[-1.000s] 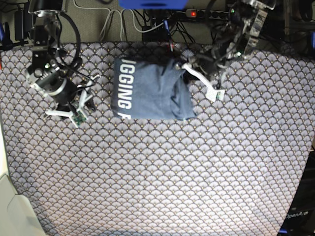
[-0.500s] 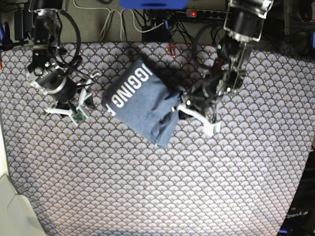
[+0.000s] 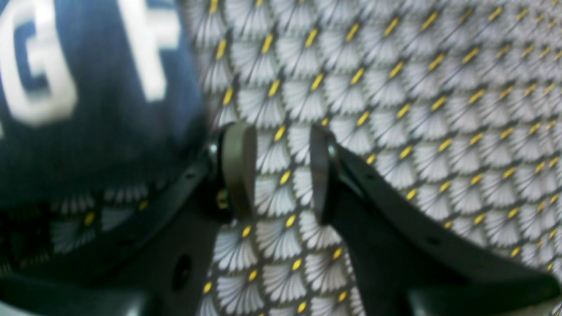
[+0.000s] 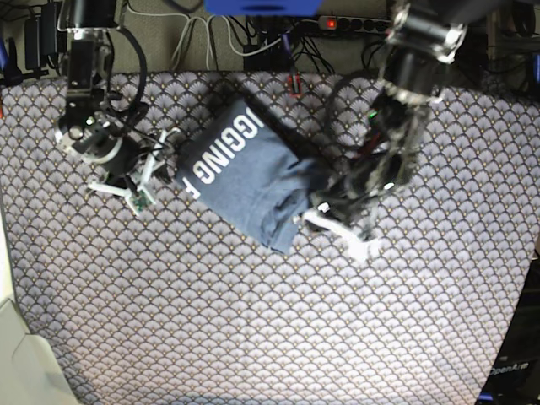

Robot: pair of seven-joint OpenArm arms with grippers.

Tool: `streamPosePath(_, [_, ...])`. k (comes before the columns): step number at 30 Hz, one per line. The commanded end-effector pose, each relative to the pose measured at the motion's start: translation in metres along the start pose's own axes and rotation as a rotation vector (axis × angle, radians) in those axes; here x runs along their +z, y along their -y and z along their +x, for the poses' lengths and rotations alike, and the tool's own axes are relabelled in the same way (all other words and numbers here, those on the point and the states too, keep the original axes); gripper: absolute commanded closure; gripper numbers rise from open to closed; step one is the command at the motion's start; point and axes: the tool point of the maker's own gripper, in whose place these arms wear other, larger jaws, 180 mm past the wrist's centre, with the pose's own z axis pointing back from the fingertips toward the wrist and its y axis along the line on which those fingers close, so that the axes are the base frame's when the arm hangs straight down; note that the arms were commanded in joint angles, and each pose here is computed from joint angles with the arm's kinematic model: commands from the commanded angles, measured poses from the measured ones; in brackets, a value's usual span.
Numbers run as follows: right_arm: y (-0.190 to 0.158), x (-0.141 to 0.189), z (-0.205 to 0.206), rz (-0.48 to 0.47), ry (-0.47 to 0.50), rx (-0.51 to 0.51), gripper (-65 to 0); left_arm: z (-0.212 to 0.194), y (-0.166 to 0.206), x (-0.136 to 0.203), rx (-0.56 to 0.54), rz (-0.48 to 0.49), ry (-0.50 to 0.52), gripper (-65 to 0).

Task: Fold the T-shirt properly
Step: 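Push the bundle with the left gripper to rotate it, then push the bundle with both grippers to square it upright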

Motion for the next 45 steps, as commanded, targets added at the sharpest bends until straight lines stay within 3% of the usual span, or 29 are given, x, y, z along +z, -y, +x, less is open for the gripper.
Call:
streamPosePath(1, [0.01,0.006,0.009,-0.022,0.035,0.016,-21.9,0.024,-0.002,0.012,-0.02,-0.004,0.065,-0.1])
streamPosePath(7, [0.023,0.006,0.023,-0.042,0.083,0.034,-21.9,0.013,-0.058,0.071,0.044,0.131,0.078,-0.1])
streamPosePath(13, [0.034,0.006,0.043,-0.063,0.123,0.048,-21.9,-0.034,-0.066,0.094,0.066,0.152,-0.024,-0.1])
streamPosePath(19, [0.018,-0.013,0.036,0.002,0.089,0.047,-21.9,-0.065,-0.045,0.083,0.114,0.111,-0.075,-0.1])
streamPosePath(30, [-0.042,-0.022,0.023,0.128,0.064,0.05,-21.8,-0.065,-0.013,0.041,0.225,0.054,-0.097,-0.1])
streamPosePath(35, [-0.05,-0.02,0.009,0.144,0.036,0.044,-21.8,-0.064,0.018,0.019,0.185,0.001,-0.127,-0.1])
streamPosePath(45, [-0.067,0.008,-0.008,0.148,0.023,0.075,-21.0,-0.031,0.037,-0.02,0.139,-0.002,-0.011,-0.1])
